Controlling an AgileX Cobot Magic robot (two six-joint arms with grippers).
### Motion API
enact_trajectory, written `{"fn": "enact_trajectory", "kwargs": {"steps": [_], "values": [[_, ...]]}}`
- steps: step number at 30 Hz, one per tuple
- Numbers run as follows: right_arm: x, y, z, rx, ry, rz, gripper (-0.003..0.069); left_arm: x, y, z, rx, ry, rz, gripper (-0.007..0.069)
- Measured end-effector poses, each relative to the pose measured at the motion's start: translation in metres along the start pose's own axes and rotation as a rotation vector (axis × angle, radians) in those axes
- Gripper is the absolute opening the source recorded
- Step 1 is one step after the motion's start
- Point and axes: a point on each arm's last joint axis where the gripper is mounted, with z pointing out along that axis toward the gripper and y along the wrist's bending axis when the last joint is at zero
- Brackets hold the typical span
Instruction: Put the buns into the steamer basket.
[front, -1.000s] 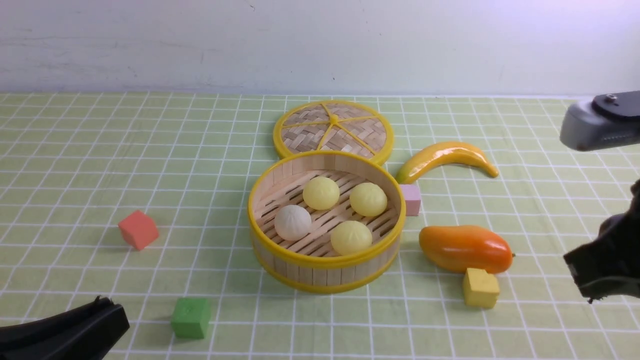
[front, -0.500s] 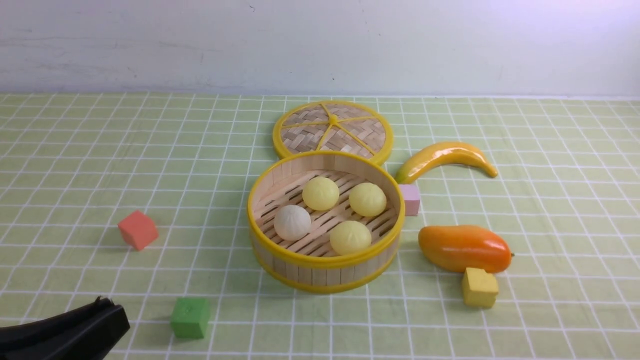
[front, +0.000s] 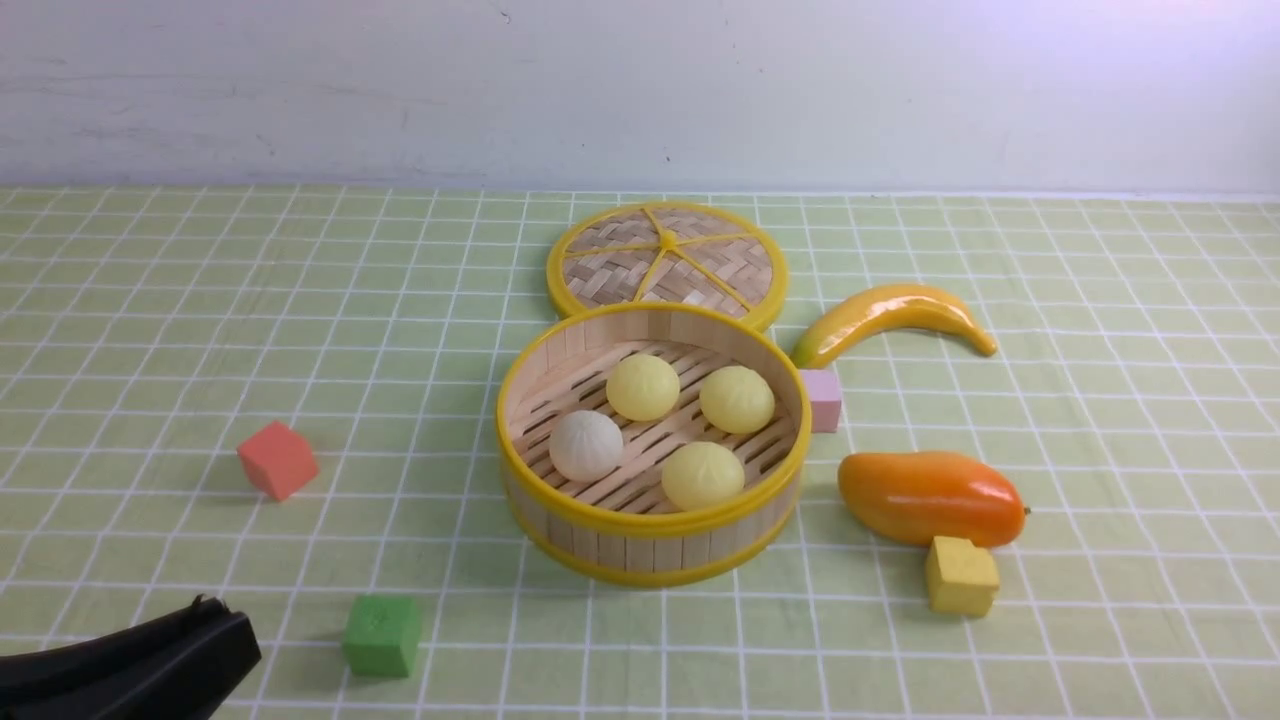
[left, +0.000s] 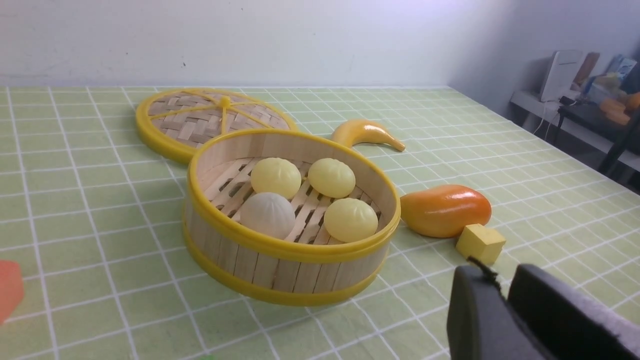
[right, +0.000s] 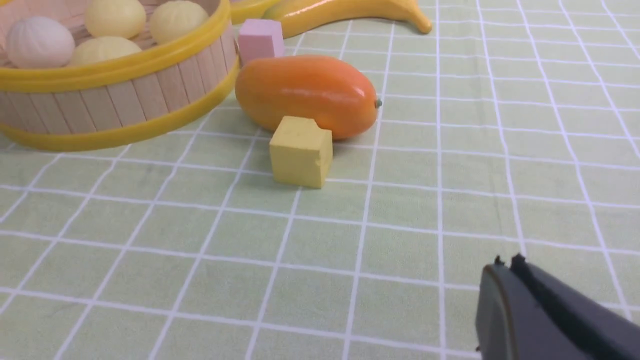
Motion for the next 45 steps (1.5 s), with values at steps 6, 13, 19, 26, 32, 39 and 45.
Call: {"fn": "enact_trajectory", "kwargs": {"steps": [6, 13, 19, 26, 32, 39, 45], "values": [[0.0, 0.0, 0.0, 0.001, 0.001, 0.0, -0.001, 0.0, 0.0, 0.0, 0.0, 0.0, 0.0, 0.0102], [0.0, 0.0, 0.0, 0.001, 0.001, 0.0, -0.001, 0.0, 0.0, 0.0, 0.0, 0.0, 0.0, 0.0102], [0.0, 0.0, 0.0, 0.001, 0.001, 0.0, -0.0006, -0.003, 0.002, 0.0, -0.012, -0.076, 0.0, 0.0095], [0.0, 0.0, 0.0, 0.0, 0.002, 0.002, -0.0001, 0.012, 0.022, -0.017, -0.214, -0.202, 0.018, -0.0013], [0.0, 0.0, 0.0, 0.0, 0.002, 0.002, 0.0001, 0.066, 0.042, -0.031, -0.465, -0.095, -0.1, -0.0013], [0.0, 0.0, 0.0, -0.001, 0.001, 0.003, 0.0005, 0.088, 0.046, -0.034, -0.546, 0.066, -0.258, -0.0013], [0.0, 0.0, 0.0, -0.001, 0.001, 0.003, 0.0011, 0.088, 0.046, -0.034, -0.552, 0.026, -0.399, -0.0013]]}}
